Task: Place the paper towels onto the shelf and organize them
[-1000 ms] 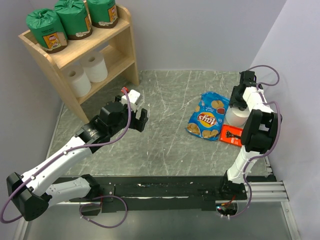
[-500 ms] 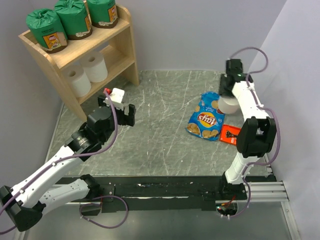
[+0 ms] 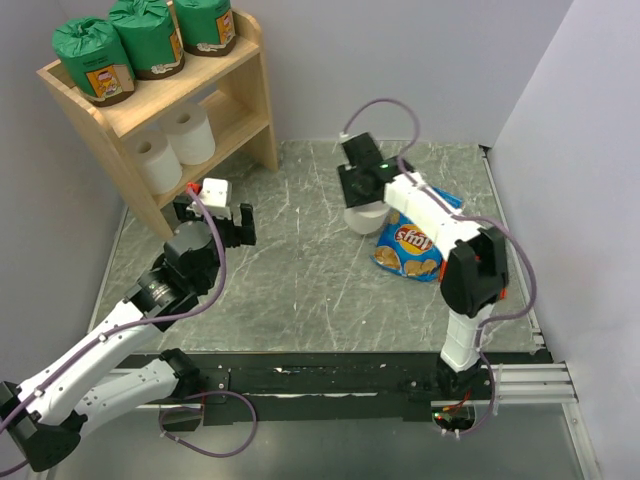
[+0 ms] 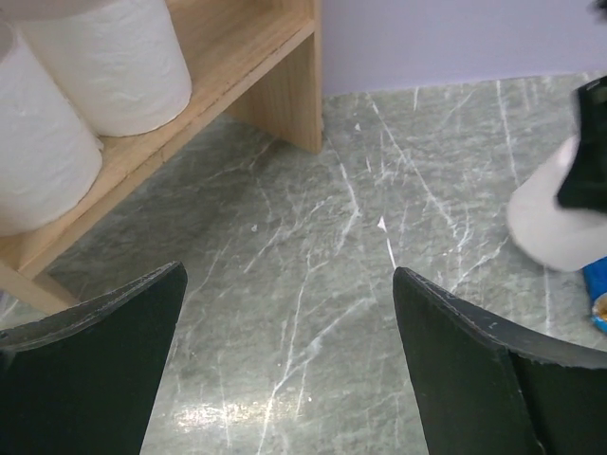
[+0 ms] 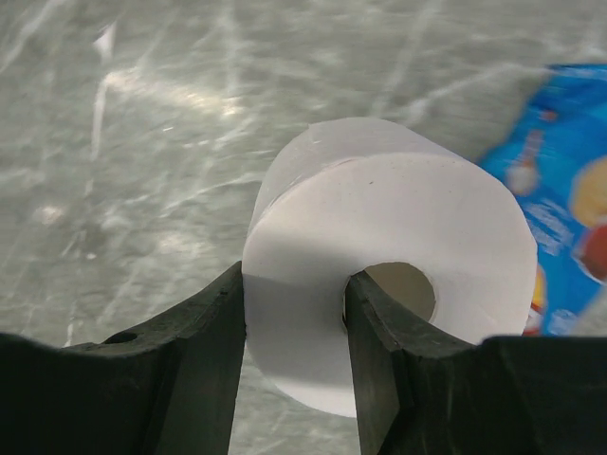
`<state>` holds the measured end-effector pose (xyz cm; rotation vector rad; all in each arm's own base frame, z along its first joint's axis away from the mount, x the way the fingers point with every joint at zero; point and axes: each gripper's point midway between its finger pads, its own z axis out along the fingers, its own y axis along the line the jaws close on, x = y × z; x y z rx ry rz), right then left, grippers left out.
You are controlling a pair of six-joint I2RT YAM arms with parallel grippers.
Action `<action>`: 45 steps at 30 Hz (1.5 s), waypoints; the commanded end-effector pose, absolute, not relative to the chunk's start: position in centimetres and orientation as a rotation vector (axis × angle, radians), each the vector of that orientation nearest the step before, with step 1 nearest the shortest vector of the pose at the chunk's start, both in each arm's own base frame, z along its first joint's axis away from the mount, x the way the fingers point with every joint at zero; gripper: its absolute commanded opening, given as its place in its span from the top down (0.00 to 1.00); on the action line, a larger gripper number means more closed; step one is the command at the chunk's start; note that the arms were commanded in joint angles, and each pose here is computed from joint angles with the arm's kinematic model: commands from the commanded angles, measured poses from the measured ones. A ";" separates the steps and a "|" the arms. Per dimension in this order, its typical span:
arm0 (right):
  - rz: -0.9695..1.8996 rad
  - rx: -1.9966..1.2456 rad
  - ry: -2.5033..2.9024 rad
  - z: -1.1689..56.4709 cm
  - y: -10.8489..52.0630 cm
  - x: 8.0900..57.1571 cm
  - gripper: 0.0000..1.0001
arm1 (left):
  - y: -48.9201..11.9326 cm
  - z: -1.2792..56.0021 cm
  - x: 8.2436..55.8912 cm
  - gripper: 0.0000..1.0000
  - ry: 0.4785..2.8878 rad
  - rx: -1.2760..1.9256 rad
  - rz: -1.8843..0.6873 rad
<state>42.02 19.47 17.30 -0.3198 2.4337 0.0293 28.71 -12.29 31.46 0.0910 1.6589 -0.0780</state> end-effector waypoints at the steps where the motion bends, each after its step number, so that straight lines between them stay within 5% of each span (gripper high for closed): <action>1: 0.090 -0.439 2.328 18.6 25.8 42.3 0.57 | -12.2 32.2 29.1 0.04 1.628 0.071 -0.063; 13: 0.160 -0.677 2.276 16.7 34.7 38.9 0.51 | -11.8 32.2 29.1 0.04 1.614 0.069 -0.046; 23: 0.145 -0.627 2.230 19.4 33.0 37.8 0.35 | -11.9 31.9 29.1 0.04 1.617 0.088 -0.040; 36: 0.244 -0.454 2.221 20.5 23.6 28.2 0.32 | -17.7 28.1 29.9 0.03 1.751 0.326 -0.164; 41: 0.307 -0.393 2.194 18.8 20.7 24.9 0.01 | -20.9 26.4 31.0 0.03 1.840 0.416 -0.208; 45: 0.348 -0.345 2.146 19.3 19.0 23.3 0.00 | -22.3 25.7 32.3 0.04 1.898 0.464 -0.172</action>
